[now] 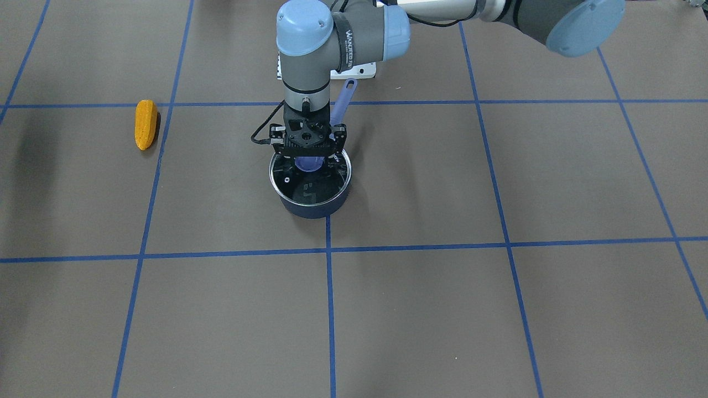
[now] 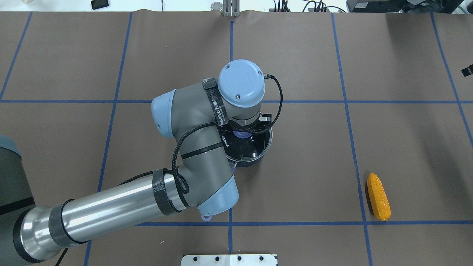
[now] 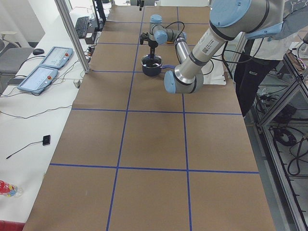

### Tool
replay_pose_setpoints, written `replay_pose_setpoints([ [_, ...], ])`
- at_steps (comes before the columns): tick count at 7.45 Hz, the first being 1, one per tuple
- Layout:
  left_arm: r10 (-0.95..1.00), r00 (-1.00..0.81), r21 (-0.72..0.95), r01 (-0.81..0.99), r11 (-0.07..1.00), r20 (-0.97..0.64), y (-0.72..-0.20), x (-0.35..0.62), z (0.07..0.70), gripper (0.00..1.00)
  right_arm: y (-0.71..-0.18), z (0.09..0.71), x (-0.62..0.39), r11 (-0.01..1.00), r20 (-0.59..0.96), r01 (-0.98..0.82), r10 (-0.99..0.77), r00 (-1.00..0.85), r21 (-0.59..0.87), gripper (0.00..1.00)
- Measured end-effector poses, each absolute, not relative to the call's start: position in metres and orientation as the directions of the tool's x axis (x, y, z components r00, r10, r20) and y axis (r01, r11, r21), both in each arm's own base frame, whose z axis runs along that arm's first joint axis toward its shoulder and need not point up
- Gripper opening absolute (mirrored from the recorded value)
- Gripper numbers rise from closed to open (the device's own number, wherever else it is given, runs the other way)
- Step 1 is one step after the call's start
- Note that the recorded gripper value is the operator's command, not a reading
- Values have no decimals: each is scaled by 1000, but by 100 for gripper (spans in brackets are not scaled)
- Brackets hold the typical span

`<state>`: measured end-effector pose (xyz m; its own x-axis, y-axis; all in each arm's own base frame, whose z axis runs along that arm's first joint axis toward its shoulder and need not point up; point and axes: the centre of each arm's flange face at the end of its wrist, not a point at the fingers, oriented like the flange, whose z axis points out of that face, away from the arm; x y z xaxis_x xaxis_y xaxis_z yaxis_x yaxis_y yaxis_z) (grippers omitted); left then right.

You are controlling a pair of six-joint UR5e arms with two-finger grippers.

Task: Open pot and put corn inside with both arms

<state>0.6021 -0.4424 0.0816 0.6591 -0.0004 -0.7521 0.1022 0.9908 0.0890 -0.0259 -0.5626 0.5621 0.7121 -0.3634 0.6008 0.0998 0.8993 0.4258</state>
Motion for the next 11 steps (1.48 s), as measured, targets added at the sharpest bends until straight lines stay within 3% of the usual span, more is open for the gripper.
replay_pose_setpoints([
  [5, 53, 647, 139, 82, 987, -760, -421, 539, 59, 14, -563, 562, -26, 899, 600, 100, -364, 713, 426, 100],
  [8, 248, 675, 309, -32, 951, -695, -414, 430, 136, 14, -563, 563, -27, 899, 600, 102, -364, 712, 425, 100],
  [11, 409, 656, 389, -187, 902, -634, -415, 322, 266, 14, -562, 564, -28, 900, 601, 103, -364, 712, 423, 100],
])
